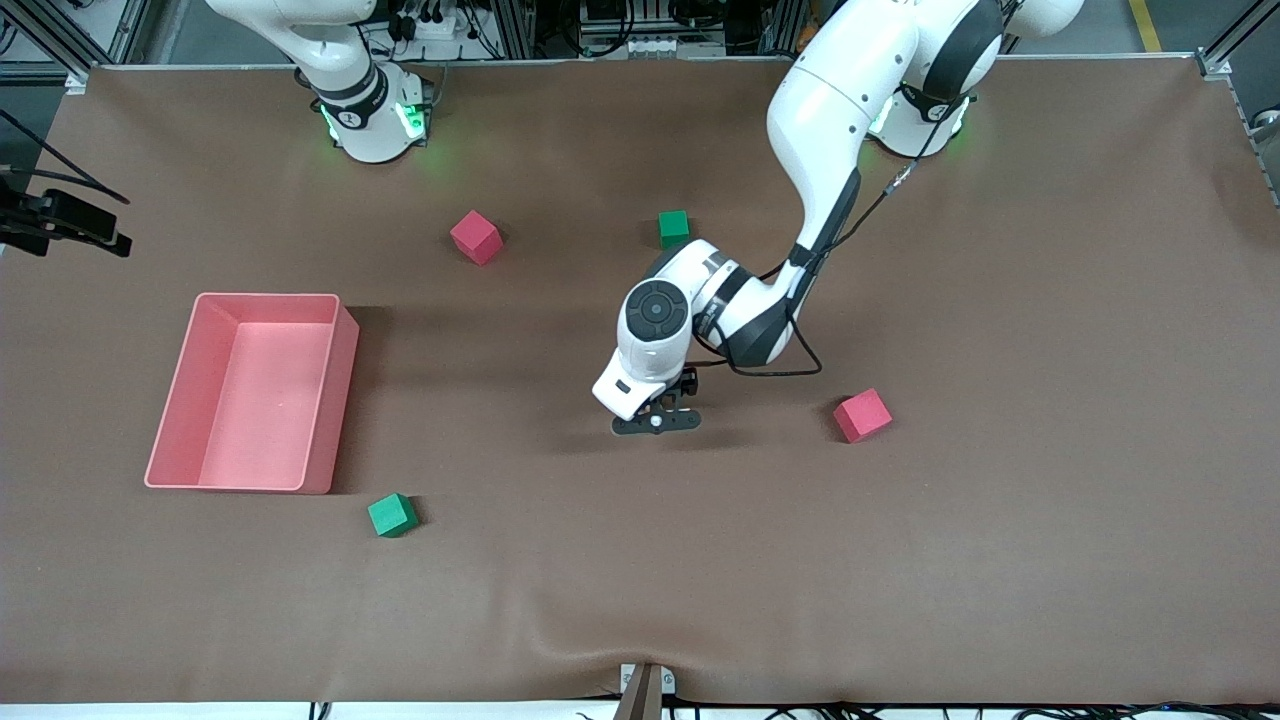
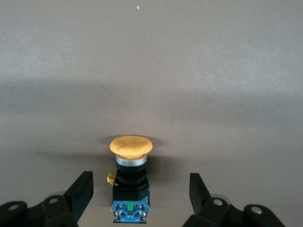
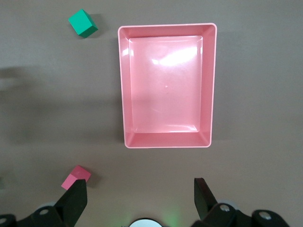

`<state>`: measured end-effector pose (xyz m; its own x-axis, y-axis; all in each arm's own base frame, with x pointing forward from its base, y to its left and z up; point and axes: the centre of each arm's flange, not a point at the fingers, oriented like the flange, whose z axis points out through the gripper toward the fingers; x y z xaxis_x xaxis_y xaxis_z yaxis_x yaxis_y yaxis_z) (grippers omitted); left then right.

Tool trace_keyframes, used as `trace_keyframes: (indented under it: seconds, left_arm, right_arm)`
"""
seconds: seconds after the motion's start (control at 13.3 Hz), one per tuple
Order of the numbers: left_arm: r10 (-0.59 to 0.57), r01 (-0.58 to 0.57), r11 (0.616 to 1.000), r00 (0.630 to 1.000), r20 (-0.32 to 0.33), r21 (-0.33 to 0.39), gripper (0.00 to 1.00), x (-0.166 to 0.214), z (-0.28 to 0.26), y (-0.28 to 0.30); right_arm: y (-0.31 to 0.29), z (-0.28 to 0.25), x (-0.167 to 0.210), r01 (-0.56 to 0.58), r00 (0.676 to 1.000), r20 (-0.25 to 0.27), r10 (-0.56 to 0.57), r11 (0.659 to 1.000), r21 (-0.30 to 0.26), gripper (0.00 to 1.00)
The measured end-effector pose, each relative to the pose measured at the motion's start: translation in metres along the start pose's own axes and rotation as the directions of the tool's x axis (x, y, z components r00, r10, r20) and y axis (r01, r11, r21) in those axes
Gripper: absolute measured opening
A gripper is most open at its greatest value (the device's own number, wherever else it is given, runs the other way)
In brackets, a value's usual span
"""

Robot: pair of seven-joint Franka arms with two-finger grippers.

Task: Place and upright button with both arms
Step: 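Close the left gripper on the button's black base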

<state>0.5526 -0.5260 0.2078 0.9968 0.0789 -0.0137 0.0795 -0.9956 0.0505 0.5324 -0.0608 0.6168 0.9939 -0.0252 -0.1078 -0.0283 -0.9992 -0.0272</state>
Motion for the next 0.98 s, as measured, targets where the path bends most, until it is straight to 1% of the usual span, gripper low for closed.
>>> trace_keyframes:
  seconds: [0.08,0.15,0.23,0.38,0.6,0.68,0.75,0.83,0.9,0.98]
  left_arm:
    - [0.002,-0.002,1.000,1.000,0.002,0.002,0.89,-0.002,0.002,0.001]
    - [0.003,-0.003,1.000,1.000,0.003,0.004,0.83,-0.002,0.003,0.001]
    - [0.002,-0.002,1.000,1.000,0.003,0.005,0.83,-0.002,0.004,0.000]
    - [0.001,-0.001,1.000,1.000,0.004,0.008,0.80,-0.002,0.006,-0.001]
    - [0.002,-0.002,1.000,1.000,0.010,0.018,0.79,-0.003,0.013,-0.003]
    - [0.004,-0.004,1.000,1.000,0.009,0.022,0.76,-0.003,0.014,-0.003]
    - [0.005,-0.005,1.000,1.000,0.009,0.024,0.76,-0.003,0.015,-0.003]
    - [0.005,-0.005,1.000,1.000,0.009,0.024,0.69,-0.003,0.015,-0.003]
    - [0.005,-0.005,1.000,1.000,0.009,0.026,0.57,-0.003,0.016,-0.004]
    - [0.004,-0.005,1.000,1.000,0.012,0.030,0.50,-0.003,0.020,-0.005]
  right_arm:
    - [-0.002,0.000,0.000,0.004,1.000,-0.001,-0.004,1.000,-0.005,1.00]
    - [-0.002,-0.001,0.001,0.004,1.000,-0.009,-0.004,1.000,-0.007,1.00]
    - [-0.002,-0.003,0.002,0.005,1.000,-0.024,-0.005,1.000,-0.009,1.00]
    - [-0.002,-0.006,0.005,0.005,0.999,-0.049,-0.006,1.000,-0.011,1.00]
    - [-0.002,-0.008,0.005,0.005,0.999,-0.054,-0.006,1.000,-0.011,1.00]
    - [-0.002,-0.008,0.005,0.005,0.999,-0.053,-0.006,1.000,-0.011,1.00]
    - [-0.003,-0.008,0.005,-0.001,0.999,-0.051,0.001,1.000,-0.011,1.00]
    - [-0.004,-0.008,0.004,-0.016,0.999,-0.044,0.015,1.000,-0.010,1.00]
    - [-0.005,-0.008,0.003,-0.027,0.999,-0.036,0.027,1.000,-0.009,1.00]
    - [-0.005,-0.010,0.001,-0.029,0.999,-0.035,0.029,1.000,-0.009,1.00]
